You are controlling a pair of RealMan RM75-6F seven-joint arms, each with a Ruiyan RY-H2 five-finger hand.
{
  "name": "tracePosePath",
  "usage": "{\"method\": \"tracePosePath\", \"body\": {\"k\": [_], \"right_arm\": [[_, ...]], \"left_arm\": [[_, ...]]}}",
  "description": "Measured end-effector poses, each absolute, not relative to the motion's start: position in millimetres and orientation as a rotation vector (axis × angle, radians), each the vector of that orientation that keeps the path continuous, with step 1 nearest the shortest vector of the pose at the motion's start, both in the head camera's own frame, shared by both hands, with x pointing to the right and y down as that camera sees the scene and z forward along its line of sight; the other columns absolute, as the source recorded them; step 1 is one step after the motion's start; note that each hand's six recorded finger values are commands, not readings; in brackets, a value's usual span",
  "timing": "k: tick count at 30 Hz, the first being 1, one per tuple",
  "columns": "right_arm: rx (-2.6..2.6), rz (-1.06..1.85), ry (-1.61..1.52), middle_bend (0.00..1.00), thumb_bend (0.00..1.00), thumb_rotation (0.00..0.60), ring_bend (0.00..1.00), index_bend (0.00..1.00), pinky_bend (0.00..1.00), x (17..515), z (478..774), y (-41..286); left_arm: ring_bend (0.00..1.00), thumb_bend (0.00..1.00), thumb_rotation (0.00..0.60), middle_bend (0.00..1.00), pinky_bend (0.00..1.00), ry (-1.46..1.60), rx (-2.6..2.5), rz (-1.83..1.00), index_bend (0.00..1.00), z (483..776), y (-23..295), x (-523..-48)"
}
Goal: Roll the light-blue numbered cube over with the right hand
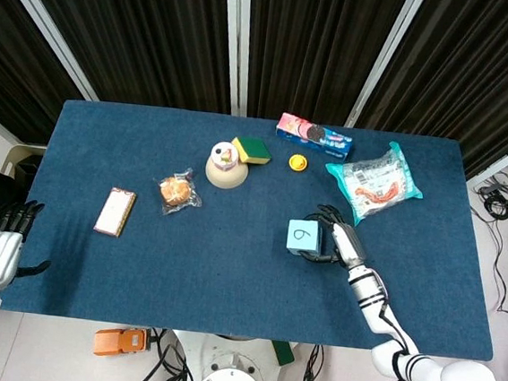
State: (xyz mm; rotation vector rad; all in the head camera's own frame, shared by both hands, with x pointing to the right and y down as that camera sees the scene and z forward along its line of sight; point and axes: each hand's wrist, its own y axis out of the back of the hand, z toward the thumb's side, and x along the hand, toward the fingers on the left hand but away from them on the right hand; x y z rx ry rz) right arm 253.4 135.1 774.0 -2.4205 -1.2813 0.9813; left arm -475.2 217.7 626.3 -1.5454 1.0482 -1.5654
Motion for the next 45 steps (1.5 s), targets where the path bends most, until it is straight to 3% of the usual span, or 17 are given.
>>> {"method": "tracePosePath", "body": {"k": [2,6,14,24,33,45], "right_arm": [[-2.415,0.987,-1.273,0.09,0.34,0.6,0.0,0.0,0.0,256,772,136],[-2.392,1.005,-1.231,0.05,0.32,0.6,0.0,0.0,0.0,263,763,139],[-2.311,1.053,-1.109,0.05,0.32,0.6,0.0,0.0,0.0,267,729,138],[-2.032,1.33,-0.788,0.05,0.32,0.6,0.0,0.0,0.0,262,699,116],[-1.891,1.54,-0.505,0.06,0.32,0.6,0.0,0.04,0.0,231,698,105],[-1.802,1.58,-0.359,0.13,0.32,0.6,0.0,0.16,0.03,187,705,101]], "left_arm": [[0.0,0.02,0.6,0.07,0.0,1.052,-1.543,-1.568,0.08,626,218,-477],[0.0,0.02,0.6,0.07,0.0,1.057,-1.54,-1.572,0.08,625,219,-479],[0.0,0.02,0.6,0.07,0.0,1.052,-1.546,-1.558,0.08,624,218,-476],[0.0,0.02,0.6,0.07,0.0,1.052,-1.54,-1.554,0.08,621,218,-476],[0.0,0.02,0.6,0.07,0.0,1.05,-1.533,-1.56,0.08,620,218,-478],[0.0,0.02,0.6,0.07,0.0,1.051,-1.539,-1.581,0.08,623,221,-482]]}}
